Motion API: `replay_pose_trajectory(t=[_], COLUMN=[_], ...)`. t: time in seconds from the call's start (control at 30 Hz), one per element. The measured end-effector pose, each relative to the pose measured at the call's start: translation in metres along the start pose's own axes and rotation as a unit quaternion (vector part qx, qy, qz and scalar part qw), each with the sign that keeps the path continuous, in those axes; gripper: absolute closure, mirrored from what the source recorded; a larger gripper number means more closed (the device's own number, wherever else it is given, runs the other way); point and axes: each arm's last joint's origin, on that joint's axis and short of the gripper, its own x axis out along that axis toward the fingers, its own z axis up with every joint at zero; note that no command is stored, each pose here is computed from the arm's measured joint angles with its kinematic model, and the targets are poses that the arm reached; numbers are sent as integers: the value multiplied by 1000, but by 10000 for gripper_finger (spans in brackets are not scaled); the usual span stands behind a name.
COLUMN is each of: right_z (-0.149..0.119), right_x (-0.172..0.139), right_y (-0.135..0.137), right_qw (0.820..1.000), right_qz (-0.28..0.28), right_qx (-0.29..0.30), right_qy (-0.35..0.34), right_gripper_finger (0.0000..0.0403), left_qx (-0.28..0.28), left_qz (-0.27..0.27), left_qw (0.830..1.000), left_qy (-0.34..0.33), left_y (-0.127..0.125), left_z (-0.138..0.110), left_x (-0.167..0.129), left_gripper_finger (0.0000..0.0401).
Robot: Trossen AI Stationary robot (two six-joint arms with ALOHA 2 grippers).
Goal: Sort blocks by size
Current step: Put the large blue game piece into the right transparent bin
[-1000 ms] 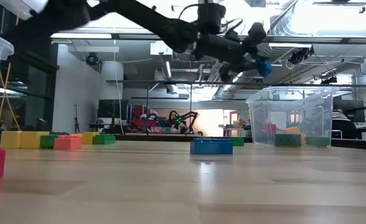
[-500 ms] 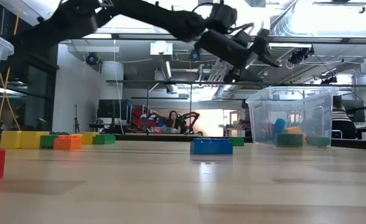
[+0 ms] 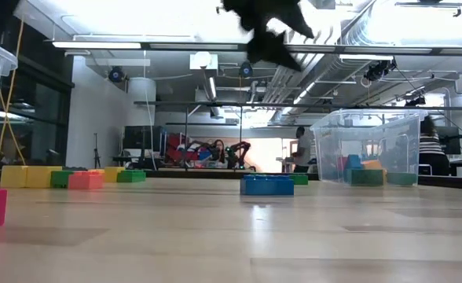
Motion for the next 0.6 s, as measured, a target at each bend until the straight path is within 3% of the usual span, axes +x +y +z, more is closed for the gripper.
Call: replay_pose_trajectory(t=[0.13,0.23,0.33,0.6], right_z=[-4,-8,-12,-18], right_x=[11,20,29,41], right_y=[4,8,11,14], right_qw=[999,999,998,998], right_qz=[-6,-12,-18,-27], right_qx=[31,46,54,46], right_qy=[13,23,33,46], right_gripper_finger=[85,85,85,85], left_qx=[16,50,71,14], left_qz=[48,86,97,93], left_qw=[999,994,992,995], left_qy=[-7,-48,-28,-23], left_y=[-8,0,12,30], left_z=[-59,-80,-100,-102], left_x=[29,36,51,55], left_gripper_finger=[92,92,92,92])
